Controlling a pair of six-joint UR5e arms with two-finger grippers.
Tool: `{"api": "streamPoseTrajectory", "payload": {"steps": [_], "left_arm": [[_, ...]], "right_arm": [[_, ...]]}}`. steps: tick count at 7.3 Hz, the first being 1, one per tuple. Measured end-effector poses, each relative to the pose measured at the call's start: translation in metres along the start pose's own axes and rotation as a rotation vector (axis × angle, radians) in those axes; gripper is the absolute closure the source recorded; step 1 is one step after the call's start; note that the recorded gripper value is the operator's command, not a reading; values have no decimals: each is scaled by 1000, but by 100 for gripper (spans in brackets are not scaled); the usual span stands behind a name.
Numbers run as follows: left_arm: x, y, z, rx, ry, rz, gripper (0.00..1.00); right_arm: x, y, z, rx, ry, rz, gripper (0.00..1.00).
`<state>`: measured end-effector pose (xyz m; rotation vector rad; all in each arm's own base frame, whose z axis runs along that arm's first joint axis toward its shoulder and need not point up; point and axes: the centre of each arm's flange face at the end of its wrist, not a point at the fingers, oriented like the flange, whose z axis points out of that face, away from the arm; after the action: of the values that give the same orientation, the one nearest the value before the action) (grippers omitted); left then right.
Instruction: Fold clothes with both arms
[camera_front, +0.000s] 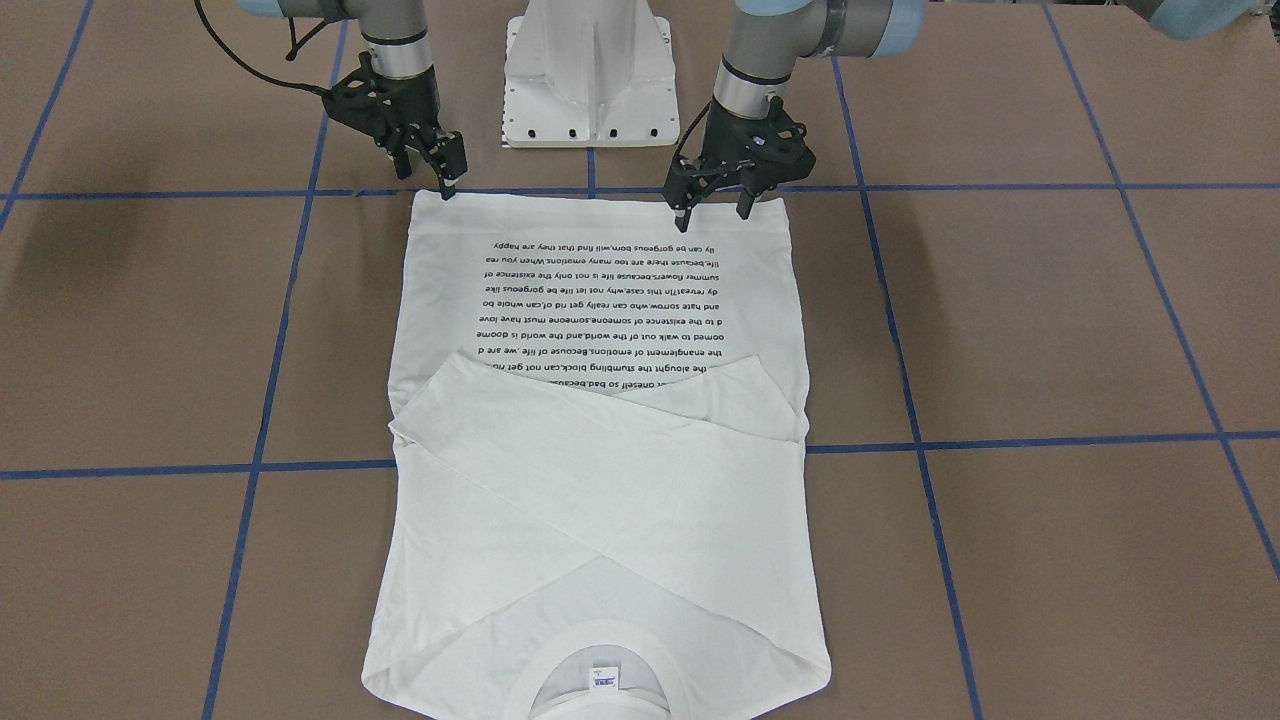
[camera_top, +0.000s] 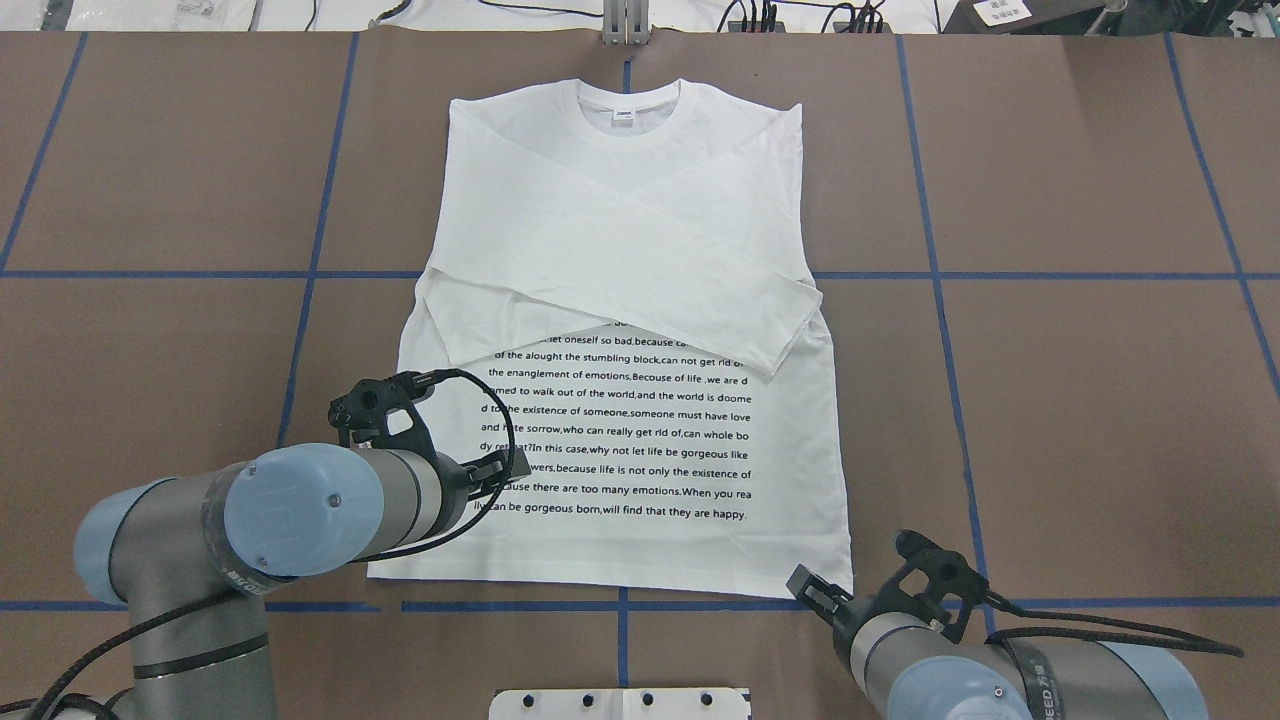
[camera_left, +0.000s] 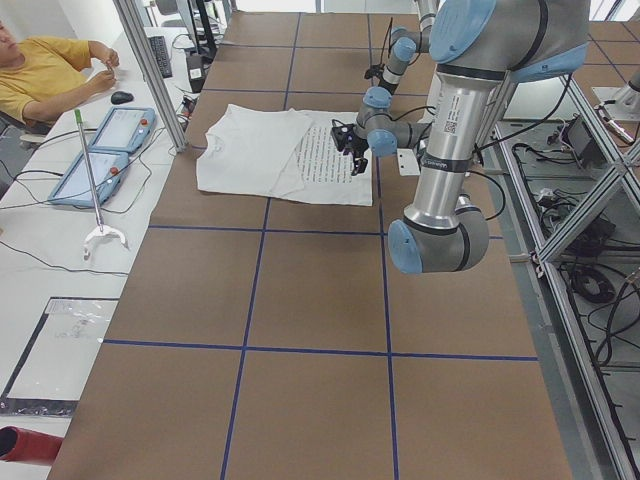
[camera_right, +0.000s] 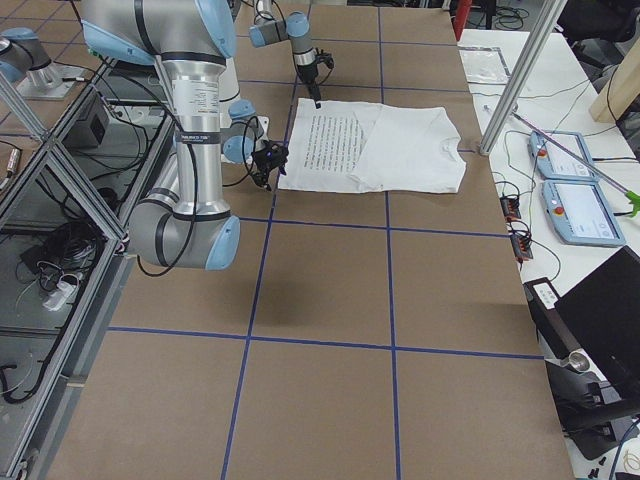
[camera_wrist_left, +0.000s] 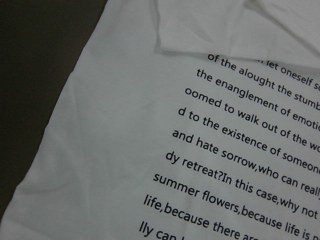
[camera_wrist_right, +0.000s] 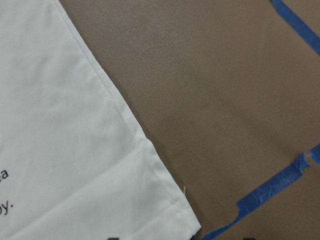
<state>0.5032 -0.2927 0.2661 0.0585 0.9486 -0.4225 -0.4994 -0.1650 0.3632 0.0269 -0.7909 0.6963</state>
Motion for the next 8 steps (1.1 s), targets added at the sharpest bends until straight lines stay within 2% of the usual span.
{"api": "streamPoseTrajectory", "payload": {"steps": [1, 2, 8], "left_arm": [[0, 0, 0, 0, 0, 0, 1], [0, 0, 0, 0, 1, 0, 1], [2, 0, -3, 0, 7, -12, 2]], "right_arm": [[0, 0, 0, 0, 1, -1, 90], [0, 0, 1, -1, 3, -3, 100], [-5, -7, -8, -16, -3, 8, 100]]}}
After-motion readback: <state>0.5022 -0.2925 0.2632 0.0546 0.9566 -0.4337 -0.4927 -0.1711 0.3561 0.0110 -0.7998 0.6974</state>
